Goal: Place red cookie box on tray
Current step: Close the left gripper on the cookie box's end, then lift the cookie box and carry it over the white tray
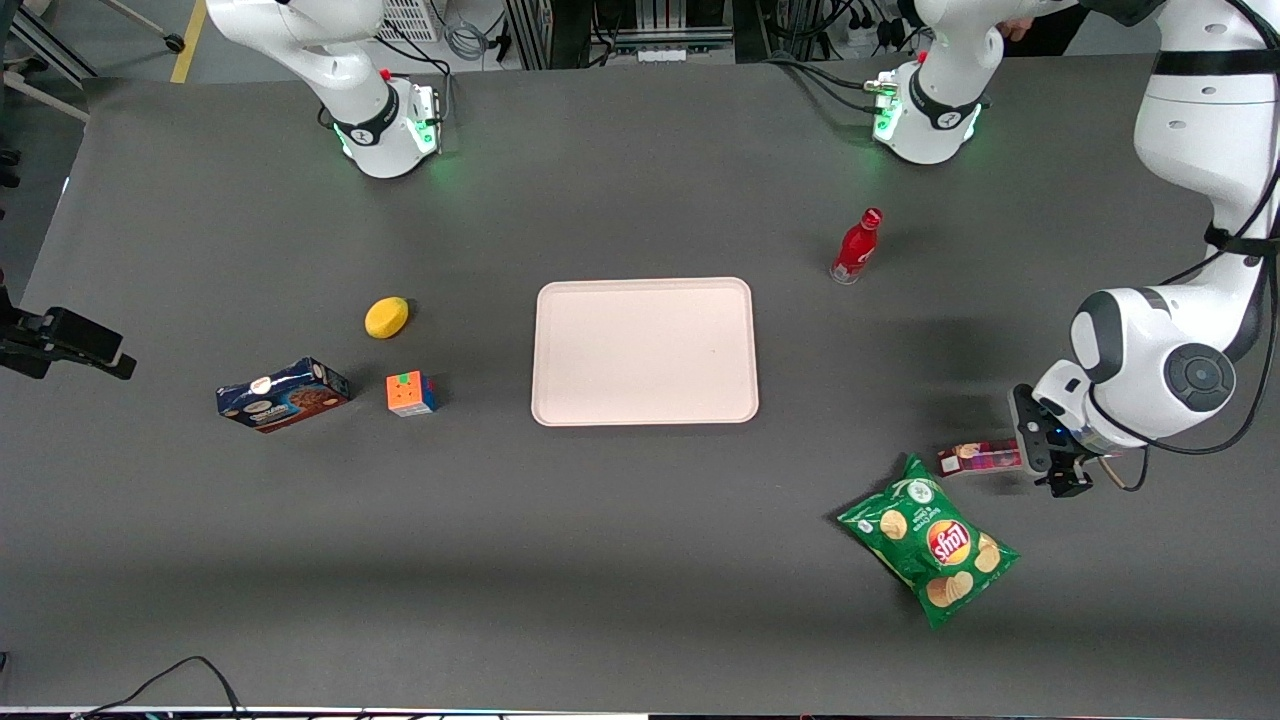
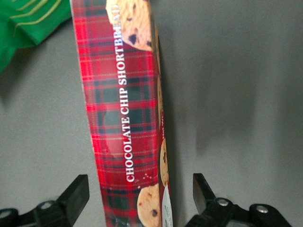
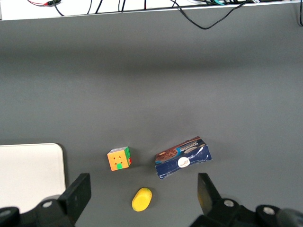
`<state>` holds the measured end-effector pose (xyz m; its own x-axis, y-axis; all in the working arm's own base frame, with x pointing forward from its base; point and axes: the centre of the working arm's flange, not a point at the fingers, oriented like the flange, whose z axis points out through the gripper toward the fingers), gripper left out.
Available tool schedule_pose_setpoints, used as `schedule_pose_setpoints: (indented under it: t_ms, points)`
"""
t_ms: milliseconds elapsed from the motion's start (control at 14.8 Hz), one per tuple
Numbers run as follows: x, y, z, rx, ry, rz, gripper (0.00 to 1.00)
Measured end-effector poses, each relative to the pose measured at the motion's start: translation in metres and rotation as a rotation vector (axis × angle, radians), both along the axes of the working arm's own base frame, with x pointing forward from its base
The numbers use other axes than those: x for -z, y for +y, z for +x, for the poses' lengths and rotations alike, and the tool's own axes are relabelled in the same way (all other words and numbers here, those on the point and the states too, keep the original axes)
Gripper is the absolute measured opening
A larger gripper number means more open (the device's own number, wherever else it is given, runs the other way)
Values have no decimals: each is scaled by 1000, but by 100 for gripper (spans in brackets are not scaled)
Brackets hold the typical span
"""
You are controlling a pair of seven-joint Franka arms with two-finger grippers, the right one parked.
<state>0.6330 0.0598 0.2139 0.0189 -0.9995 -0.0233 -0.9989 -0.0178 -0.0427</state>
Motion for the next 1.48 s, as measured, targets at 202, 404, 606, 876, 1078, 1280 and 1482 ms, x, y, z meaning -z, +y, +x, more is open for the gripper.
schedule_pose_setpoints:
  t_ms: [202,404,606,876,1078,1280,1482]
  points:
    - [0,0,0,12,-1,1,74]
    - [-2,0,2,14,-8,1,44]
    - [-12,0,10,19,-31,3,19]
    - [-53,0,23,19,-44,10,17]
    - [-125,4,35,10,-17,20,16]
    - [-207,5,34,-2,-4,28,16]
    - [-260,3,24,-13,-26,28,16]
